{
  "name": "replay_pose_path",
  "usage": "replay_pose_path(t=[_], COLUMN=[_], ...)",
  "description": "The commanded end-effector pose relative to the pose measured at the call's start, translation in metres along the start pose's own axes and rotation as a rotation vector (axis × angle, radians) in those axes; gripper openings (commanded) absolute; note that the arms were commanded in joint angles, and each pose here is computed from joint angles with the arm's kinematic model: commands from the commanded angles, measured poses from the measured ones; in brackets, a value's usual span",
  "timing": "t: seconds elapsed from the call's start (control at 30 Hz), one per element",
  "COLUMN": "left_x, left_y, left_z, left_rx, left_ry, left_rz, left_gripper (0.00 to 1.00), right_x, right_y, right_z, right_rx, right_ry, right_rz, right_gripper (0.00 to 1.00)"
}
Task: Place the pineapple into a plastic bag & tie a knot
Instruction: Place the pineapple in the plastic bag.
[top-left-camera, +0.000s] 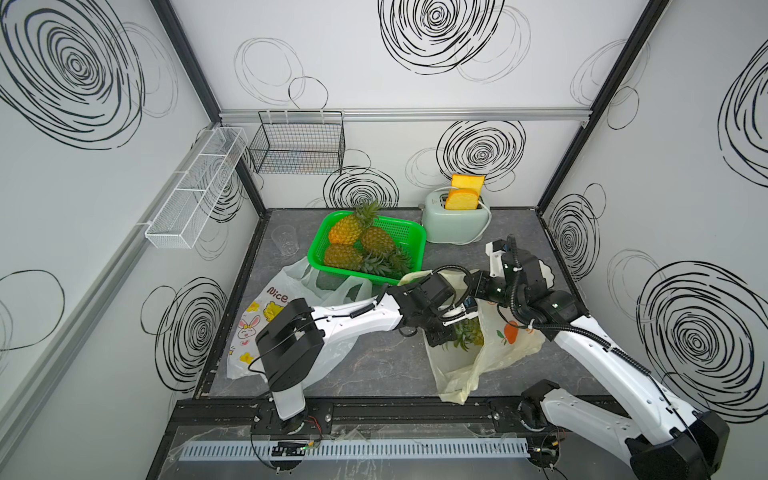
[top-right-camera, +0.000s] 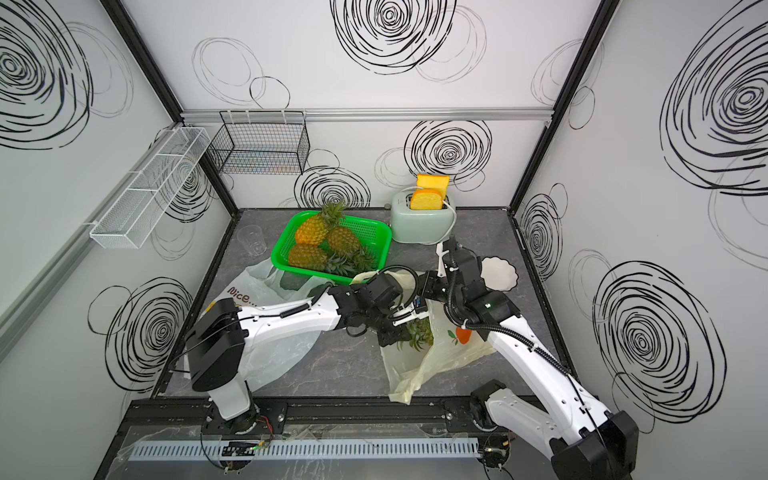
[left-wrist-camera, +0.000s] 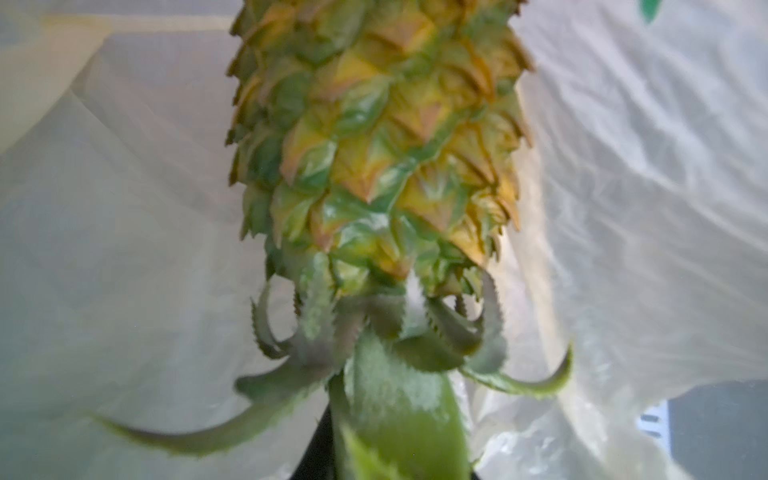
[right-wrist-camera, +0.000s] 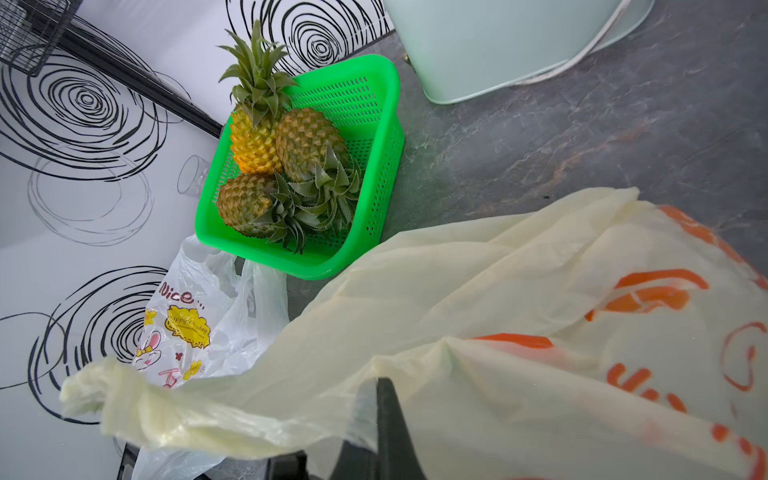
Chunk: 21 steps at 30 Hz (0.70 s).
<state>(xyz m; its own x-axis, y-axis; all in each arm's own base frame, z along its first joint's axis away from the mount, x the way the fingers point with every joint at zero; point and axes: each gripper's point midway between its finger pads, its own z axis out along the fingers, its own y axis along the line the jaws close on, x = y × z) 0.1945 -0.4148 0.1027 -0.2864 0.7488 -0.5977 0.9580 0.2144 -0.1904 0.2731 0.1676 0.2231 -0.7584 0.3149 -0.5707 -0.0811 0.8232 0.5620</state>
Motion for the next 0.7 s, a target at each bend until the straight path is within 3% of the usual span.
replay_pose_path(t=[0.0,0.13,0.2,0.27,0.47,0.67], left_x=[-0.013,0.004,0.008,0.007,-0.011,-0.02], left_y=[-0.004,0.007,0.01,0.009,-0.005,-0.026], left_z=[0.007,0.014,0.015,0.011,-0.017,-0.053], left_rx=[0.019,-0.019,-0.034,-0.036,-0.01,0.02], left_ry=[-0.067,-0.009,0.017,0.003,-0.112,-0.259], left_rz=[0.014,-0.039,-0.05,-0.05,0.01,0.125], left_gripper=[0.12,0.18,0.34,0.59,0.9,0.96], right_x=[-0.012,-0.015,-0.015,-0.016,-0.015,-0.014], right_y=[0.013,0.009,0.008,0.007,0.008,0.008], right_z=[-0.005,-0.007,-0.007,-0.006,-0.003,-0.001], right_rx=[-0.059,-0.032,-0.02,-0.018,-0.024,-0.023], right_ry=[-0.046,-0.059,-0.059,-0.061,-0.053,-0.045], right_rz=[0.035,0.024,0.021,0.019,0.012,0.006], right_gripper=[0.0,0.0,0.0,0.0,0.0,0.0])
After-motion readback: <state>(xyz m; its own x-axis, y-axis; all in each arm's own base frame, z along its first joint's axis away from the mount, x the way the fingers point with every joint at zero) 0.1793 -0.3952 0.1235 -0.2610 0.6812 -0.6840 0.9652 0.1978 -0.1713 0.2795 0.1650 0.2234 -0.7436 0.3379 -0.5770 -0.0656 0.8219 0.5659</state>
